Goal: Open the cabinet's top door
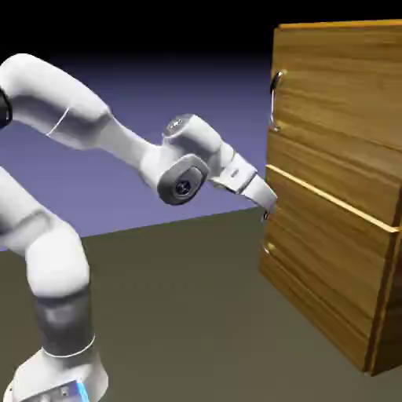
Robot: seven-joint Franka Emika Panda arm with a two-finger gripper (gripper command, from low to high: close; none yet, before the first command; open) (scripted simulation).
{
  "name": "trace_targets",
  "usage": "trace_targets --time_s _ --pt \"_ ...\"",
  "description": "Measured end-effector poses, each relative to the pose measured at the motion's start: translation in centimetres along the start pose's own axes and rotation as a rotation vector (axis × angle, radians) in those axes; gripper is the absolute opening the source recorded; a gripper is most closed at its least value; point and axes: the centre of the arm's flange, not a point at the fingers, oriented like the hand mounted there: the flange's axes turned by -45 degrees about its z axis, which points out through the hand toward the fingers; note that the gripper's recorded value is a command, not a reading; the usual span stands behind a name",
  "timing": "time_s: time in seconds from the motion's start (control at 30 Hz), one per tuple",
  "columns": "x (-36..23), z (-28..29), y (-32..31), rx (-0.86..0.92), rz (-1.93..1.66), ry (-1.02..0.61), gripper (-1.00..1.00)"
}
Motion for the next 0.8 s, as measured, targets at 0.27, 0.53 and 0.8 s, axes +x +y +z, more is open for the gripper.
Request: trace_targets --time_s 0.27,0.53,0.8 --pt "5.5 -8.9 2.0 -0.055 0.186 0.207 0.00" --pt "8.5 -17.0 0.1 -0.071 0.285 0.413 0.00" --pt "9.9 -21.6 -5.6 -0.061 0.290 0.591 0.00"
